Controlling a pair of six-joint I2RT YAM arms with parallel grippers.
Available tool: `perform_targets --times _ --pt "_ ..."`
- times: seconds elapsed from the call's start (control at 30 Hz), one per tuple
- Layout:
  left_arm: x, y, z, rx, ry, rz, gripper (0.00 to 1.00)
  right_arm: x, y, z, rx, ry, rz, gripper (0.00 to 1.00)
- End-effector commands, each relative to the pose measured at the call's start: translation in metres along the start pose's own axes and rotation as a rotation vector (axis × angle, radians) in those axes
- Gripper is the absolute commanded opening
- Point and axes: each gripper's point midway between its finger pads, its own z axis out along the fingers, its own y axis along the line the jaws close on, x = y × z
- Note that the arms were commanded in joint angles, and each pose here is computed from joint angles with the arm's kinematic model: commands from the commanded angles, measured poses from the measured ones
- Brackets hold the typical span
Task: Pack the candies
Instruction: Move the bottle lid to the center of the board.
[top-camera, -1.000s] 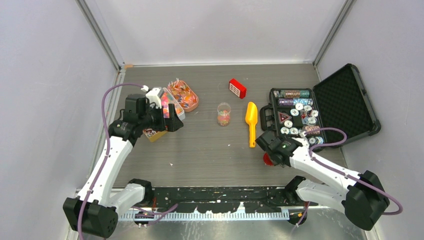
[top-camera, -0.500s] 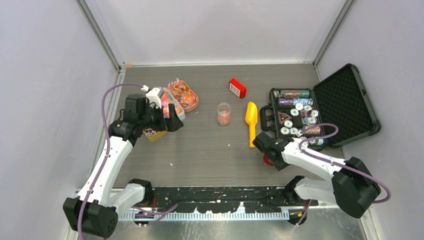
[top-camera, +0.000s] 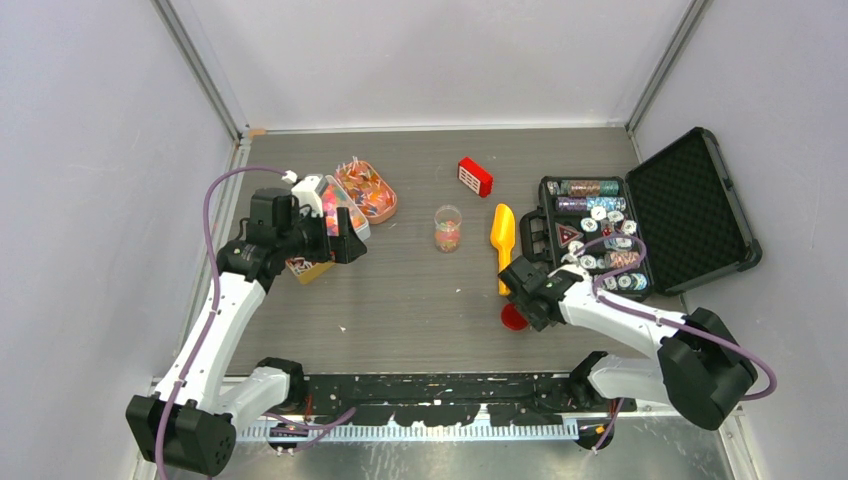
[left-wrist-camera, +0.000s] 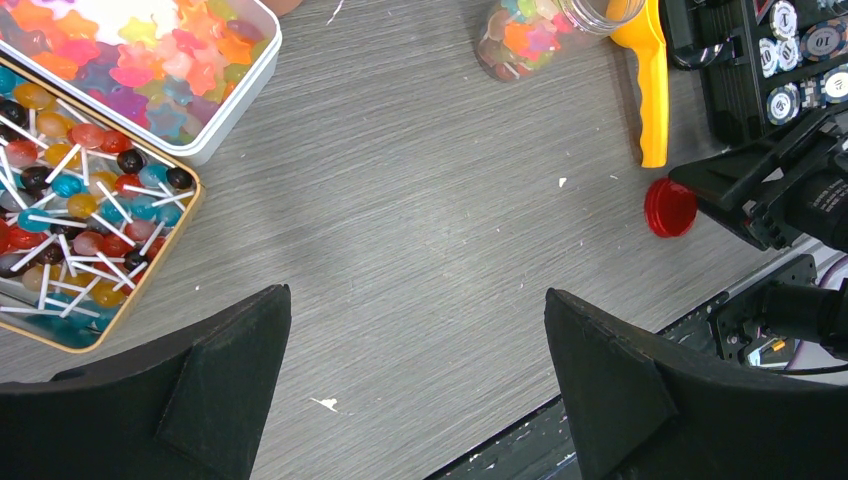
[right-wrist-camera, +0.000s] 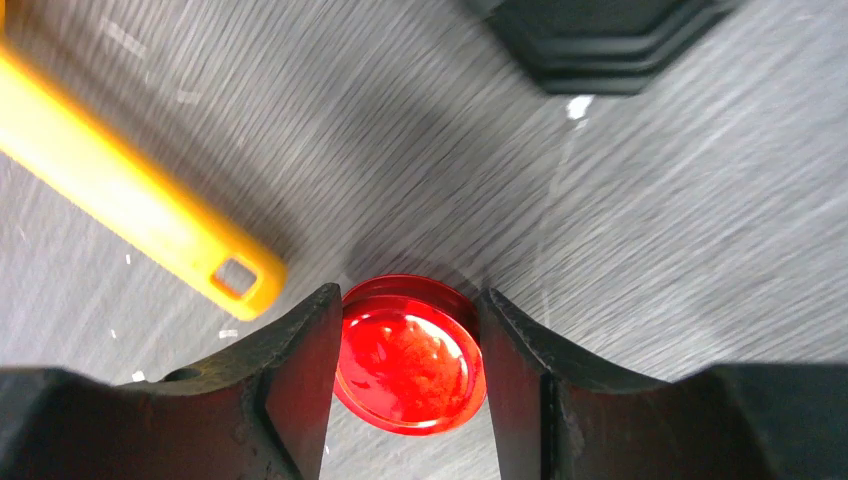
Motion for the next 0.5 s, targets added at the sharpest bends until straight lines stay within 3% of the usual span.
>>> perform_targets --times 0.0,0.17,0.33,0.47 --pt "-0.005 -0.002 -0.001 0.009 -0.021 0.032 1.00 0.027 0.027 -0.013 -0.096 0.131 -0.163 0.55" --pt "-0.006 -0.001 -0.002 0.004 -0.025 0.035 1.00 0.047 0.038 -0.019 -0.139 0.177 -0.336 0.57" --pt "-0.005 0.000 -0.002 -0.002 -0.022 0.034 1.00 0.054 0.041 -0.023 -0.171 0.192 -0.453 0.70" --pt "-0.005 0.001 -0.001 -0.003 -0.018 0.033 1.00 0.050 0.040 -0.027 -0.187 0.184 -0.532 0.72"
